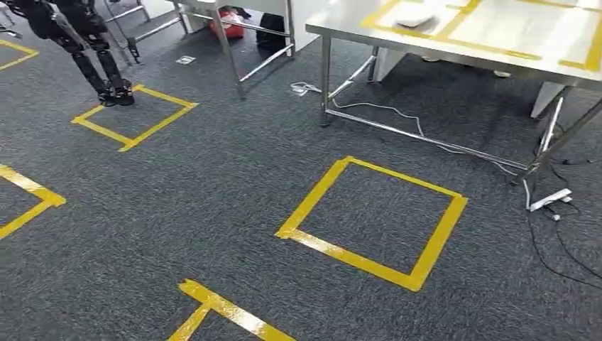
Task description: Take the parts from the cabinet and place them on the table.
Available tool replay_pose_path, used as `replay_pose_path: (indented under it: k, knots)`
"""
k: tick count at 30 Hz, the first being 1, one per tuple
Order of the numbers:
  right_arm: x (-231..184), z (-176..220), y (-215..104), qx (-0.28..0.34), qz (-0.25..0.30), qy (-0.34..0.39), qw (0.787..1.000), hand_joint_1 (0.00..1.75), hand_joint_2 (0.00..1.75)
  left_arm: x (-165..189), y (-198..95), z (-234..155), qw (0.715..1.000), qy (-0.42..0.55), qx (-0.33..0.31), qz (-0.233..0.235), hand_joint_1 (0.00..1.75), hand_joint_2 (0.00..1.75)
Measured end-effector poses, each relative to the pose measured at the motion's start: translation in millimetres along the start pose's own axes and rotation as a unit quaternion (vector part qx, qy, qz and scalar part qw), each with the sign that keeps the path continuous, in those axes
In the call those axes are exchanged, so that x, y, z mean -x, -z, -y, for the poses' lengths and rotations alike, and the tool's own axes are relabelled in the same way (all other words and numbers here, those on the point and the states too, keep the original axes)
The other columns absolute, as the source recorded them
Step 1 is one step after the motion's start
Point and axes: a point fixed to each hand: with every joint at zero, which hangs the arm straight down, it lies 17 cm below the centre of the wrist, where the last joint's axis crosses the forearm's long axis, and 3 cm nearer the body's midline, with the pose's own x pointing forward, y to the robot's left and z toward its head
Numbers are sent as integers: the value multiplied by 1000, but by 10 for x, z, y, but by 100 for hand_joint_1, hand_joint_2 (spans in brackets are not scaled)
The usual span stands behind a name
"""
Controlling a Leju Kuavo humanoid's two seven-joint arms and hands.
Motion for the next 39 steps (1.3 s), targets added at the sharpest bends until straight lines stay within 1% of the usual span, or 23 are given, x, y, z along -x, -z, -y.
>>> replay_pose_path:
  k: [5, 7, 8, 10, 15, 16, 18, 25, 30, 35, 39]
  knots:
    - [14, 26, 6, 5, 0, 0, 1000, 0, 0, -14, -2, 13, 1000, -12, 4, 1, 0, 0]
    - [-24, 33, 6, 6, 8, 3, 1000, 0, 0, -42, -1, 0, 1000, -17, 0, 12, 0, 0]
    - [-47, 36, 6, 6, 15, 6, 1000, 0, 0, -97, -3, -17, 999, -23, -6, 26, 0, 0]
    - [-113, 38, 3, 7, 35, 14, 999, 0, 0, -277, -17, -58, 997, -31, -19, 66, 0, 0]
    - [-533, 94, -71, 18, 154, 31, 987, 0, 0, -794, -190, -36, 977, -32, -29, 210, 0, 0]
    - [-565, 104, -86, 21, 168, 31, 985, 0, 0, -901, -232, -25, 972, -37, -28, 231, 0, 0]
    - [-563, 124, -94, 27, 179, 29, 983, 0, 0, -1005, -278, -4, 967, -45, -27, 249, 0, 0]
    - [-511, 135, -92, 30, 181, 27, 983, 0, 0, -1108, -324, 47, 965, -56, -23, 256, 0, 0]
    - [-541, 224, -104, 52, 197, 24, 979, 0, 0, -1105, -340, 85, 964, -75, -15, 254, 0, 0]
    - [-417, 317, -78, 46, 203, 16, 978, 0, 0, -1099, -352, 119, 964, -77, -11, 253, 0, 0]
    - [-456, 381, -71, 48, 206, 21, 977, 0, 0, -1077, -332, 71, 965, -97, -17, 244, 0, 0]
